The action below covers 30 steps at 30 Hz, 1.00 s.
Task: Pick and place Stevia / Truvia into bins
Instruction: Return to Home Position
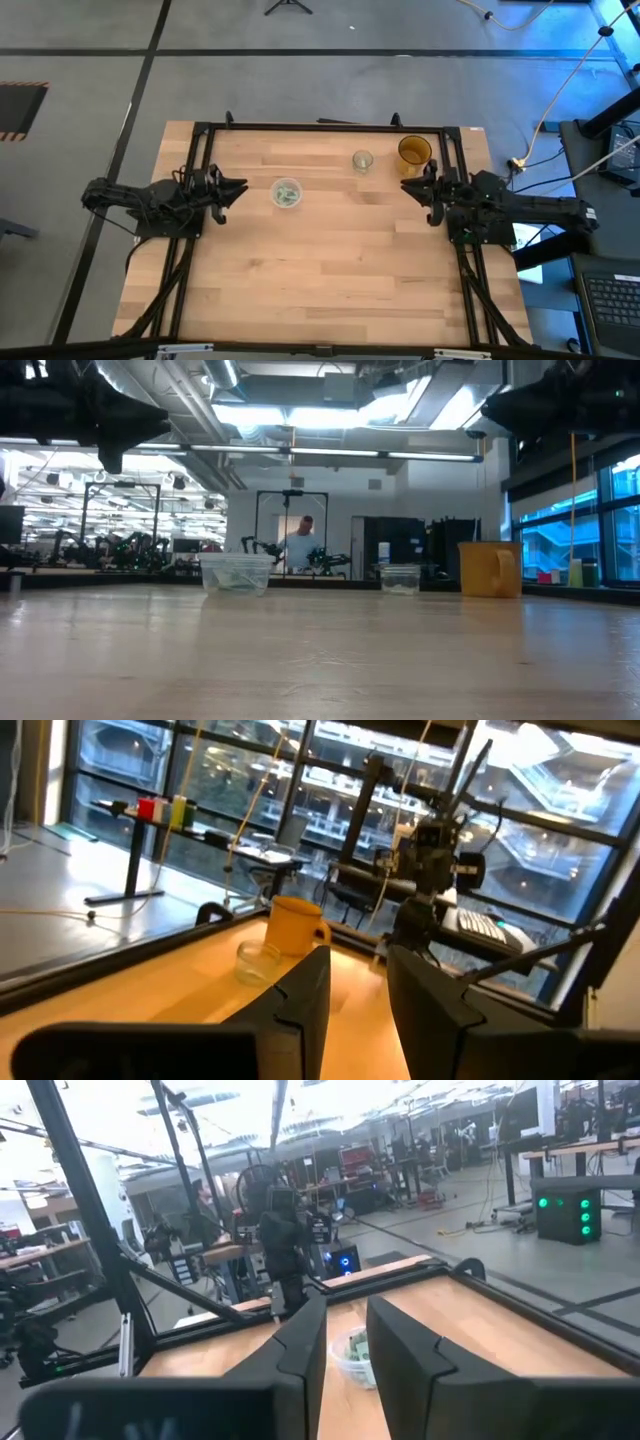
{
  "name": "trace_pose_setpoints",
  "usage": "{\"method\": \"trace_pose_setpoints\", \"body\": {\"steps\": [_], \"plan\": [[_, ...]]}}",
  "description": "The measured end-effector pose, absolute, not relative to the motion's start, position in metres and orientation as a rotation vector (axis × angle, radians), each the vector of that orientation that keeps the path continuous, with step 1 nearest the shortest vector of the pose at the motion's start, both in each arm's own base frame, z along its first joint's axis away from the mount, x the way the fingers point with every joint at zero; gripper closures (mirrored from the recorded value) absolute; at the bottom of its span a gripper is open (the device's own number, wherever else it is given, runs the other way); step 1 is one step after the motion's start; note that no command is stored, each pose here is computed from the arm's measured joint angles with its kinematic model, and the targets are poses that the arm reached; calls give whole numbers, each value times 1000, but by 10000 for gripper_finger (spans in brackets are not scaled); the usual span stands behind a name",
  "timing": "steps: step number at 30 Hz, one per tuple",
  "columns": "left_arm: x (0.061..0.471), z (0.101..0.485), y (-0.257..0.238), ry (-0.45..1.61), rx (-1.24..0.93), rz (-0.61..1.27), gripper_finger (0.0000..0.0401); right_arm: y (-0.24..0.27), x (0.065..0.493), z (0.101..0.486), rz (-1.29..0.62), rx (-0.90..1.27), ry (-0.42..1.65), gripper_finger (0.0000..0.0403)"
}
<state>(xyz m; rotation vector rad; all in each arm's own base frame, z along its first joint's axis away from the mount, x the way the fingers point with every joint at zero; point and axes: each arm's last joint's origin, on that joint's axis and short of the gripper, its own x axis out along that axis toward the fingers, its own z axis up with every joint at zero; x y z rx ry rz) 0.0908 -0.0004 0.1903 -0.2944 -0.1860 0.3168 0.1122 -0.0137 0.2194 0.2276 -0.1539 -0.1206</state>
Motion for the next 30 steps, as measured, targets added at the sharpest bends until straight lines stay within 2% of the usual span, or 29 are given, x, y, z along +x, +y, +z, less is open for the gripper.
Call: {"method": "trace_pose_setpoints", "body": {"steps": [9, 20, 30], "plan": [[91, 188, 0, -169, -291, 336, 303, -13, 107, 190, -109, 258, -237, 324], [94, 174, 0, -133, -282, 374, 303, -13, 100, 192, -120, 214, -274, 324], [93, 172, 6, -126, -246, 483, 303, -15, 98, 180, -220, 225, -163, 324]]}}
